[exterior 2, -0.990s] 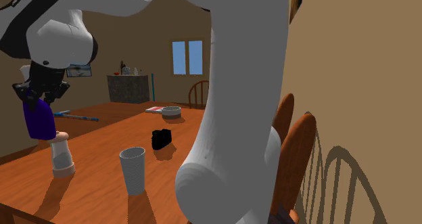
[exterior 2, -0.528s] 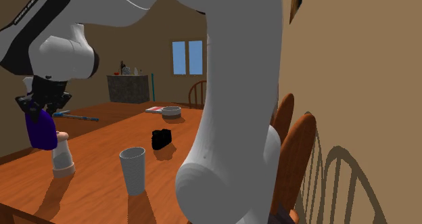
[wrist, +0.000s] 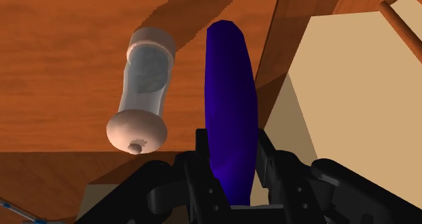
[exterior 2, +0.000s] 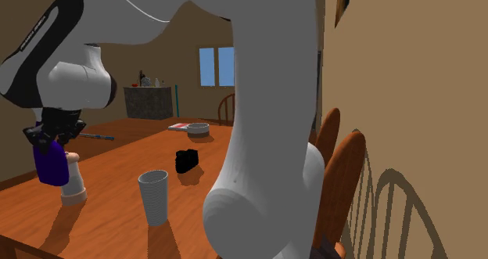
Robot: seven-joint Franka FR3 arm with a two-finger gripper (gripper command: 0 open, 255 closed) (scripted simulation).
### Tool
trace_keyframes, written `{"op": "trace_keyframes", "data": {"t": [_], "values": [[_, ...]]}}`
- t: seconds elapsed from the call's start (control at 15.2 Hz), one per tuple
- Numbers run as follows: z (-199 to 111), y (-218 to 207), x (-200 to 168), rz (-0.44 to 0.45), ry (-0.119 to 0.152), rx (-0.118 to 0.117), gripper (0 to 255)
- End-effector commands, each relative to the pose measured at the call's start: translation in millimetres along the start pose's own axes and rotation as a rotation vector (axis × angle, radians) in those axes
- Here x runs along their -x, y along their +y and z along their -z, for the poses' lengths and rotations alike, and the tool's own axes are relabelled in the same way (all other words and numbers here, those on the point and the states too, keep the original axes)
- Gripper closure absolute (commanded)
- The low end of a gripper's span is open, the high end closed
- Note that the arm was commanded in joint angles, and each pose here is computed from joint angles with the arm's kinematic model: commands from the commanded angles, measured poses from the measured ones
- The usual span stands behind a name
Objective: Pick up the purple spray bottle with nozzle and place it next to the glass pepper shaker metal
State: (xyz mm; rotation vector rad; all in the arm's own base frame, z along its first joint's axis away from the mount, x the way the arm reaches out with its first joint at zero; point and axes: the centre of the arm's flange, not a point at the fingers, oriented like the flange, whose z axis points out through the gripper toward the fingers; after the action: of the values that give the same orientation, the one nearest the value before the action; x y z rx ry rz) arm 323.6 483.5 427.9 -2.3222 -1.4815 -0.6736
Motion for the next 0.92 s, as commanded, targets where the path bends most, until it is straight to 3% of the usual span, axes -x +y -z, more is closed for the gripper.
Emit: {"op": "trace_keyframes", "data": {"t": [0.0, 0.86], "values": [[-9.7, -1.1, 5.5, 0.000, 0.001, 0.000, 255], [-67.6, -0.8, 42.4, 0.000, 0.001, 0.000, 255]]}}
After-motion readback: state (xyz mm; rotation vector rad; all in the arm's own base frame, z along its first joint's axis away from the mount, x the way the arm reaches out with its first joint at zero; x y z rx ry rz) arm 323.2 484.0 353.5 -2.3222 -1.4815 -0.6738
